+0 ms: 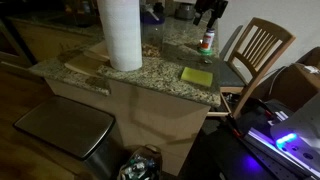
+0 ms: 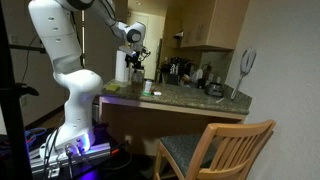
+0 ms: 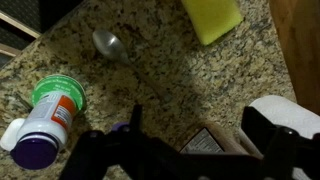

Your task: Move the white spoon to the counter top

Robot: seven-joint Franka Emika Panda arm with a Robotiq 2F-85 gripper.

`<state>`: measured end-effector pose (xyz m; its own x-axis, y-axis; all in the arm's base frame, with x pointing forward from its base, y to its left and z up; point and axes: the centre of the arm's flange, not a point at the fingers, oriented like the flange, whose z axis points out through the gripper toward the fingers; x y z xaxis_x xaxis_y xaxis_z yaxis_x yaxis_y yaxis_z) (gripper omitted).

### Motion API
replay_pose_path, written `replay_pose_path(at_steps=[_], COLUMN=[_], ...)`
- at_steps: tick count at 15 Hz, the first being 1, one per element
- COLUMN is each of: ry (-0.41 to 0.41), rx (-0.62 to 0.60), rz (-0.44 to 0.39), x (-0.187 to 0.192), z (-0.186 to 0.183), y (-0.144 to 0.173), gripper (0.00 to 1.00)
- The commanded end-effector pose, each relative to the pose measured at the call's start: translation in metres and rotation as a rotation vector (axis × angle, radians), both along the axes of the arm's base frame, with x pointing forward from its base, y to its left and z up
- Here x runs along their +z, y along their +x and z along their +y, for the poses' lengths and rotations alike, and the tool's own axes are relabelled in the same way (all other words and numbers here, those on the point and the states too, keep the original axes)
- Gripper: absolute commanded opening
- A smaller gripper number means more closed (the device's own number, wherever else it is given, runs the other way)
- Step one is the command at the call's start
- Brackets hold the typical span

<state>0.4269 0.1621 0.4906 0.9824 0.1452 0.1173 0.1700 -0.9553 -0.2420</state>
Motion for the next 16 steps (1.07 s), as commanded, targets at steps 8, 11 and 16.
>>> replay_pose_path(at_steps=[8, 11, 16], ry=[-0.197, -0.157, -0.082], rx=[0.102, 0.082, 0.063], rz=[-0.271, -0.376, -0.452], x=[-0.001, 0.053, 0.092], z=[-0.007, 0.091, 0.14], y=[0.013, 0.045, 0.025], gripper=[1.0, 1.0, 1.0])
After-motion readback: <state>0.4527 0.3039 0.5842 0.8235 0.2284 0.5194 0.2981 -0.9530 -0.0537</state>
